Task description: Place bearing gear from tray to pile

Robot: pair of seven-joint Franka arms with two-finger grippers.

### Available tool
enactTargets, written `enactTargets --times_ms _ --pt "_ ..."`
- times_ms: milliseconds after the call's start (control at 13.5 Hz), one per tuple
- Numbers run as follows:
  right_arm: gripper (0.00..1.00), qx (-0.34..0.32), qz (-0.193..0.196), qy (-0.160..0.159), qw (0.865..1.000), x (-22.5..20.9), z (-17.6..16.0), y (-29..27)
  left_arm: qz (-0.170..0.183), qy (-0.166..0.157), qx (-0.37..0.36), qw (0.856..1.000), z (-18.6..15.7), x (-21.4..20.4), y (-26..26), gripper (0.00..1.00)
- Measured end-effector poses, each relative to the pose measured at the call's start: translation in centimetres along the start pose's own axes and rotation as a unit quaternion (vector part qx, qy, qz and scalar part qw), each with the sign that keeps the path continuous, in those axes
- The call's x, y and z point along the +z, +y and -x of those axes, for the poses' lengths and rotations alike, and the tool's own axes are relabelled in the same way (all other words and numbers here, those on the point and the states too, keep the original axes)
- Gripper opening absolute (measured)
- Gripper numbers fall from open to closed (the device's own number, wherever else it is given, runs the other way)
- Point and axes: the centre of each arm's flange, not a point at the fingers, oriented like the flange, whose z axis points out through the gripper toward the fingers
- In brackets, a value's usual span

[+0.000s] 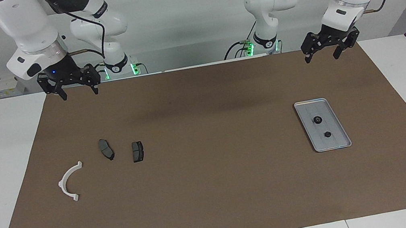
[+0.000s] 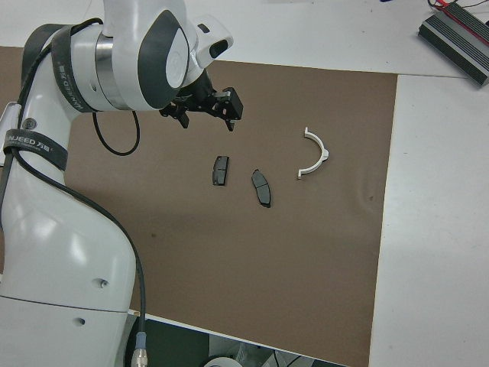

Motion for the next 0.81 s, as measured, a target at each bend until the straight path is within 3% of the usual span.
enactTargets --times_ms 518,813 --pt "1.00 0.000 0.000 0.000 1.000 0.0 0.0 0.0 -0.001 -0.008 -0.022 1.000 0.5 1.1 0.6 1.00" --pt "1.00 0.000 0.000 0.000 1.000 0.0 0.0 0.0 0.001 0.015 -0.028 1.000 0.1 6.3 -2.1 0.97"
